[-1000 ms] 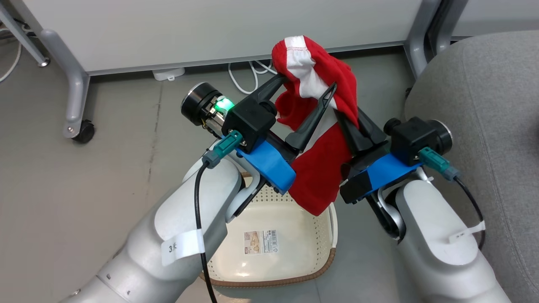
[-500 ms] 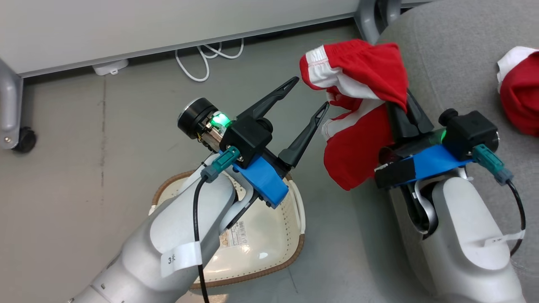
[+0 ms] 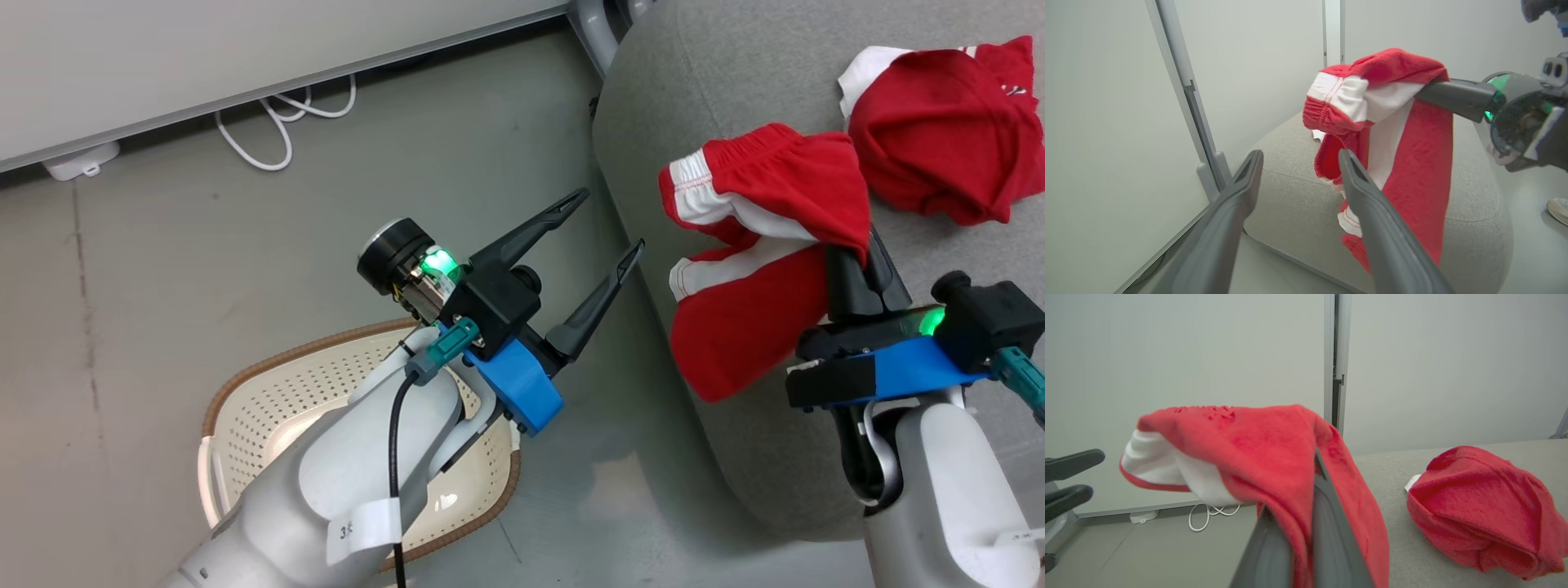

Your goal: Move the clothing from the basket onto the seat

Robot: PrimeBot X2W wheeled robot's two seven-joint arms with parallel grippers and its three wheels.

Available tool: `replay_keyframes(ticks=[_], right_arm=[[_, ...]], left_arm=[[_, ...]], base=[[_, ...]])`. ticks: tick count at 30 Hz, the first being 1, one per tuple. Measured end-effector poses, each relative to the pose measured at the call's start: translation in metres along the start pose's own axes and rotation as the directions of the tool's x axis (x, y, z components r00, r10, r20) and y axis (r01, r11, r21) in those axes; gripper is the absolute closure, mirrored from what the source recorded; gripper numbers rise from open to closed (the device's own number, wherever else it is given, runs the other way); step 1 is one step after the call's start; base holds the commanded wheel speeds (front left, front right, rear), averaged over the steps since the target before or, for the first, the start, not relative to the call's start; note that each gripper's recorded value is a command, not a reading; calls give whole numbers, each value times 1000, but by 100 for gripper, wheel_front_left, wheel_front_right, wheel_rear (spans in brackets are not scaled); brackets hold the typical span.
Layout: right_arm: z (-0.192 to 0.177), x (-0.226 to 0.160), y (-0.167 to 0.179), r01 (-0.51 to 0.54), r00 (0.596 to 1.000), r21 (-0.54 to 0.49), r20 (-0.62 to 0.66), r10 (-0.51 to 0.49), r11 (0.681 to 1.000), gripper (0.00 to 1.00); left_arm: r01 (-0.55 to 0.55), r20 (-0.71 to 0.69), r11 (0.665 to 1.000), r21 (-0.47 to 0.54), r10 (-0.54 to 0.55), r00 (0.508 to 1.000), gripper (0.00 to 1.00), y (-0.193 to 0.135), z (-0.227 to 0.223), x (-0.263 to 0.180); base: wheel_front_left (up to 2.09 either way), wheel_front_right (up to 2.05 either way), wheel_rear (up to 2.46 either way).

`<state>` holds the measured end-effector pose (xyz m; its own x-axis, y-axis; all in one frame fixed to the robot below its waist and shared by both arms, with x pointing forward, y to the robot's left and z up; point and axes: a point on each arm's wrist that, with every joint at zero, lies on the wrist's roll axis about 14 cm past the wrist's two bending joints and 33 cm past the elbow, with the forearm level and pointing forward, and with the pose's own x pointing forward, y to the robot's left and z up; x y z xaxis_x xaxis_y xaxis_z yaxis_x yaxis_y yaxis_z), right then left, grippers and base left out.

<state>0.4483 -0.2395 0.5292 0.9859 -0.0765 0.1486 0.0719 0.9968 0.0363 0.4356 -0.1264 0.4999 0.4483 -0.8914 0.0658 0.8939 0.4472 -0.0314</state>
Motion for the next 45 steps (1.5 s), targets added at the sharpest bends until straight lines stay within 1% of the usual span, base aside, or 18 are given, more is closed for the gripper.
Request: replay_keyframes(ticks=[6,10,14,18,23,27,31,33,36,38,42,45], right_arm=[[-4,-27,-36,106,994,-17,-26,-106,994,100],[-10,-44,-51,156,986,-24,-52,-157,987,100],[-9,-50,-57,174,983,-27,-54,-175,984,100],[-3,-47,-54,164,986,-28,-32,-165,986,100],[11,-25,-49,138,990,-41,22,-138,990,100],[46,13,-48,126,983,-73,144,-114,989,100],[85,51,-57,147,955,-117,276,-110,982,100],[108,69,-68,174,931,-153,346,-112,973,100],[148,90,-88,236,879,-205,462,-119,950,100],[167,99,-101,279,847,-229,517,-127,933,100],[183,117,-134,362,821,-309,553,-143,879,100],[171,125,-163,410,831,-338,520,-195,847,100]], left_arm=[[77,-10,997,-12,-78,997,0,-22,-9,11],[112,-14,994,-18,-113,994,0,-32,-13,15],[127,-15,992,-23,-127,992,0,-37,-14,18],[128,-13,991,-25,-128,992,0,-37,-13,18],[112,-11,993,-22,-112,994,0,-26,-16,19],[104,-10,994,-25,-104,995,0,-14,-24,21],[100,-31,994,-31,-101,994,0,-1,-43,22],[102,-43,994,-29,-103,994,0,7,-54,23],[100,-48,994,-33,-102,994,0,19,-68,26],[98,-57,994,-41,-100,993,0,27,-80,27],[97,-74,993,-62,-102,992,0,38,-104,28],[100,-88,991,-84,-107,990,0,43,-122,28]], base=[[0,0,0],[0,0,0],[0,0,0],[0,0,0],[0,0,0],[0,0,0],[0,0,0],[0,0,0],[0,0,0],[0,0,0],[0,0,0],[0,0,0]])
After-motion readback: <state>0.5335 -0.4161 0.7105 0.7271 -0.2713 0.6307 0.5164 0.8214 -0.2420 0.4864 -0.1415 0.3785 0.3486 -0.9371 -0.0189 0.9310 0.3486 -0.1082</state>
